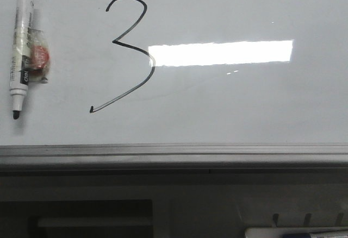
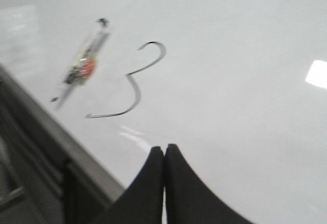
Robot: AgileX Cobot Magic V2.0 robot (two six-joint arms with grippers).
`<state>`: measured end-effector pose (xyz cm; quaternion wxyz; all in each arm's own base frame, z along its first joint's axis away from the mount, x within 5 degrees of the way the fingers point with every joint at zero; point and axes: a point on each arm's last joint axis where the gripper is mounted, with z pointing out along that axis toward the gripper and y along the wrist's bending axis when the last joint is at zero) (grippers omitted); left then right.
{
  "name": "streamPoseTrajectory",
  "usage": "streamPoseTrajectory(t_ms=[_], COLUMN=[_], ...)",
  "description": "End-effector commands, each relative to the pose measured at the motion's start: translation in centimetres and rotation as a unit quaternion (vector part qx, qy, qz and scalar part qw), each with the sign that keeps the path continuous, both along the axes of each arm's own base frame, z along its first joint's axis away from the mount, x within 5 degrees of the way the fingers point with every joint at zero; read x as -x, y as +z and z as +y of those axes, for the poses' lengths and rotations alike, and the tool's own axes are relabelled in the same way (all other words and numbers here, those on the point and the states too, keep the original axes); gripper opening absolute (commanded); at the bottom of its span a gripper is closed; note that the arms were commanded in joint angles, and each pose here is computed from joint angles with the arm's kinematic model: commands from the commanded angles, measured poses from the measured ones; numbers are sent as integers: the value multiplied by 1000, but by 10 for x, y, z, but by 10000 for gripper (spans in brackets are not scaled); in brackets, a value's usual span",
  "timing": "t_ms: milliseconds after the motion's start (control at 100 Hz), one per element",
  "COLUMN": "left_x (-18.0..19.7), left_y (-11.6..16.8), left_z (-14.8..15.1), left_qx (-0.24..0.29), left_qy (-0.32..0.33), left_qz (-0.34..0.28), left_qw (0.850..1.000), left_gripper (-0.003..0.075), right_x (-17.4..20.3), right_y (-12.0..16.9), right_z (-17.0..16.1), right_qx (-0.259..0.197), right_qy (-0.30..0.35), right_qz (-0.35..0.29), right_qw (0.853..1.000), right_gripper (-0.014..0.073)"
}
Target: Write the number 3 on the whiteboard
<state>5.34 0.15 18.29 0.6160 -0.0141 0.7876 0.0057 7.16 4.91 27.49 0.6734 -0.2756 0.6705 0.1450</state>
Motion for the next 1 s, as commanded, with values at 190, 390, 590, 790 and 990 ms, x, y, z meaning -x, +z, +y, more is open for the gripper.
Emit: streamPoseTrajectory(t_ms=[190,390,590,790,990], left_x=[0,0,0,0,0], left_y=[2,2,2,2,2], left_z=[0,0,0,0,0], left_qx=[8,8,8,8,8], left_qy=[2,2,2,2,2], left_qz=[-33,-33,-33,-33,-33], left_qw=[999,999,999,999,999], left_gripper=[-21,-21,-21,-21,-21], right_x=[-14,-4,8,12,16], right_y=[16,0,-43,-78,-90], right_z=[-35,-48,-52,-53,-53], right_qx=[-48,-51,-49,-67,-49], right_qy=[-218,-285,-313,-324,-330], right_qz=[-43,-60,-55,-10,45], right_qw=[974,955,947,943,942], right_gripper=[-41,-41,-41,-41,-41])
